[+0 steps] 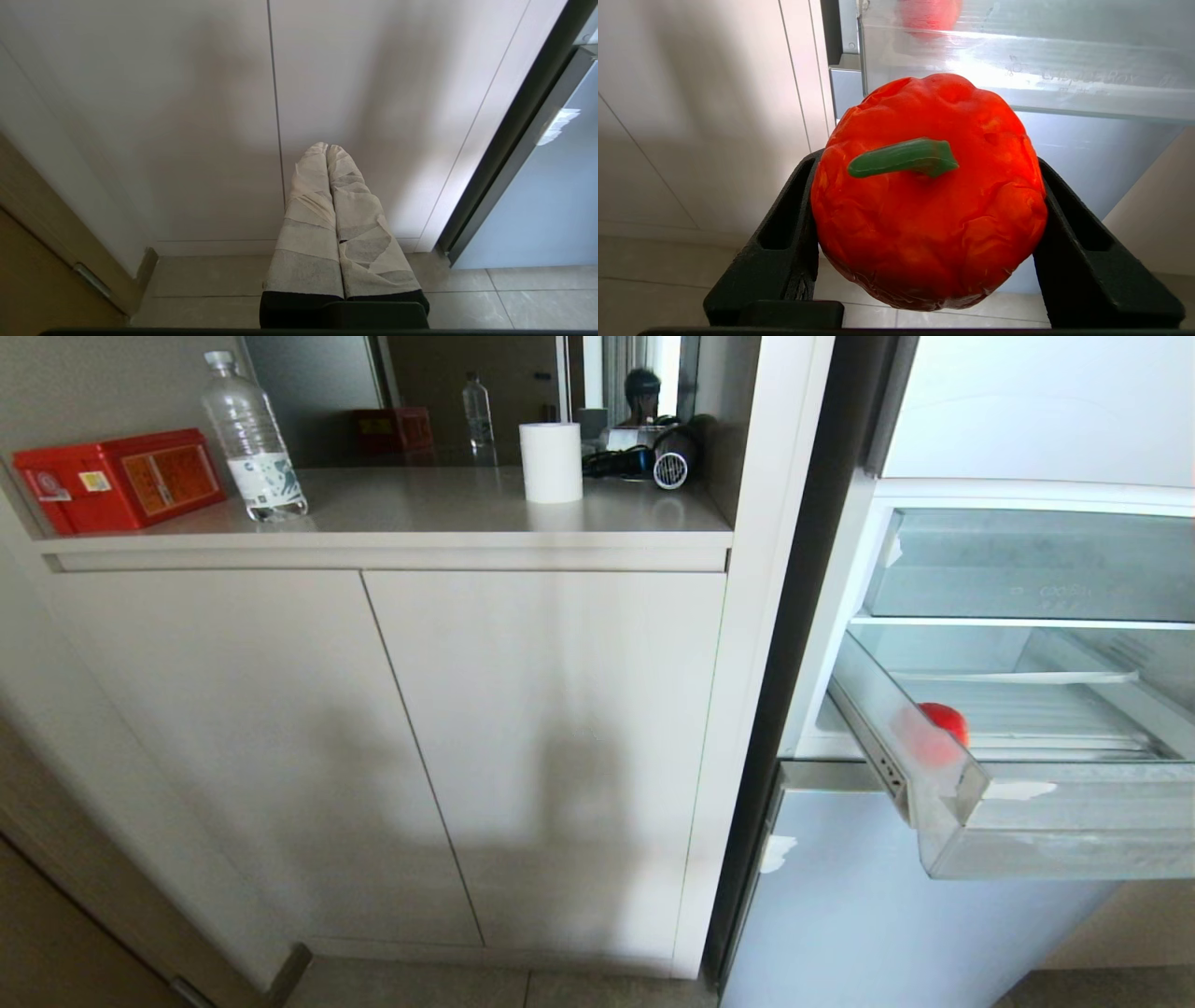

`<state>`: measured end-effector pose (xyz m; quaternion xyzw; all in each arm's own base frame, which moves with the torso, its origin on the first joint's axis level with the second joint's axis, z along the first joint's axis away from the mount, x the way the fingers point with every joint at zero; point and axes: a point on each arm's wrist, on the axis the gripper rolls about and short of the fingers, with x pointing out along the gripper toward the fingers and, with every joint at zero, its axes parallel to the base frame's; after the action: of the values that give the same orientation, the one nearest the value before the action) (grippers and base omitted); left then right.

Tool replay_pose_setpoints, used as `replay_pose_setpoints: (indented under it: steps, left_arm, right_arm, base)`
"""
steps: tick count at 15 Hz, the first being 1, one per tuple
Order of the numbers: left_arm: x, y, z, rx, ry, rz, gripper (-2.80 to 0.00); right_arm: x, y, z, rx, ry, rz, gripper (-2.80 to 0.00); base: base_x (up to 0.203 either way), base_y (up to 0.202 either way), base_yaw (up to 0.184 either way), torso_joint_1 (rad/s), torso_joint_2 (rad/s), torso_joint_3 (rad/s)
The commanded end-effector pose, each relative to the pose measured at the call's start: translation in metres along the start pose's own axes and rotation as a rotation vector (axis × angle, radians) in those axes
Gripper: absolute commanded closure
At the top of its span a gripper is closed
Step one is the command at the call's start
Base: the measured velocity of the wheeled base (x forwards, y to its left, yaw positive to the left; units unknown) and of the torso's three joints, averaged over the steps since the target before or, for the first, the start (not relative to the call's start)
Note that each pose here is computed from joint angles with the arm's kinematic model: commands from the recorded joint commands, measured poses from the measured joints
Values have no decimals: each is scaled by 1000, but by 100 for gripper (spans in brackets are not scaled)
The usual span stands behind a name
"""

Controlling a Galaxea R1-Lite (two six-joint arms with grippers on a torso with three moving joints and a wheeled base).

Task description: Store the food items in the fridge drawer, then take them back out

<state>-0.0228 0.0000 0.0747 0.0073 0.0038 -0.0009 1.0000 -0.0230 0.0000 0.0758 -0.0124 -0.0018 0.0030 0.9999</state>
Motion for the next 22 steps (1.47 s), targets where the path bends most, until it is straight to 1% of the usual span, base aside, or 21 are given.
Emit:
replay_pose_setpoints:
  steps: [1, 2, 3, 4, 5, 6, 7, 9, 10, 13, 15, 18, 22]
  left_arm:
    - [0, 0, 0, 1, 2, 0, 0]
    - [0, 0, 0, 0, 2, 0, 0]
    - [0, 0, 0, -1, 2, 0, 0]
    - [0, 0, 0, 1, 2, 0, 0]
    - [0, 0, 0, 1, 2, 0, 0]
    - [0, 0, 0, 1, 2, 0, 0]
    - [0, 0, 0, 1, 2, 0, 0]
    - [0, 0, 0, 0, 2, 0, 0]
    - [0, 0, 0, 1, 2, 0, 0]
    - [0, 0, 0, 1, 2, 1, 0]
    - [0, 0, 0, 1, 2, 0, 0]
    - [0, 0, 0, -1, 2, 0, 0]
    - [0, 0, 0, 1, 2, 0, 0]
  right_arm:
    - [0, 0, 0, 18, -3, -1, 0]
    - [-1, 0, 2, 24, -10, -4, 0]
    - [-3, -1, 13, 46, -42, -11, 0]
    - [-8, -1, 35, 107, -90, -17, 0]
    - [-9, -2, 56, 178, -104, -18, 0]
    - [-2, -2, 74, 232, -72, -28, 0]
    - [8, -2, 90, 267, -30, -46, 0]
    - [32, -4, 119, 296, 31, -75, 0]
    - [46, -5, 130, 294, 59, -93, 0]
    - [93, -16, 161, 231, 124, -173, 0]
    - [125, -25, 174, 203, 163, -203, 0]
    - [177, -40, 180, 179, 250, -223, 0]
    - [253, -59, 185, 180, 318, -231, 0]
  base:
    - [0, 0, 0, 0, 0, 0]
    - [0, 0, 0, 0, 0, 0]
    - [0, 0, 0, 0, 0, 0]
    - [0, 0, 0, 0, 0, 0]
    - [0, 0, 0, 0, 0, 0]
    - [0, 0, 0, 0, 0, 0]
    - [0, 0, 0, 0, 0, 0]
    - [0, 0, 0, 0, 0, 0]
    - [0, 0, 0, 0, 0, 0]
    - [0, 0, 0, 0, 0, 0]
    - [0, 0, 0, 0, 0, 0]
    - [0, 0, 0, 0, 0, 0]
    - [0, 0, 0, 0, 0, 0]
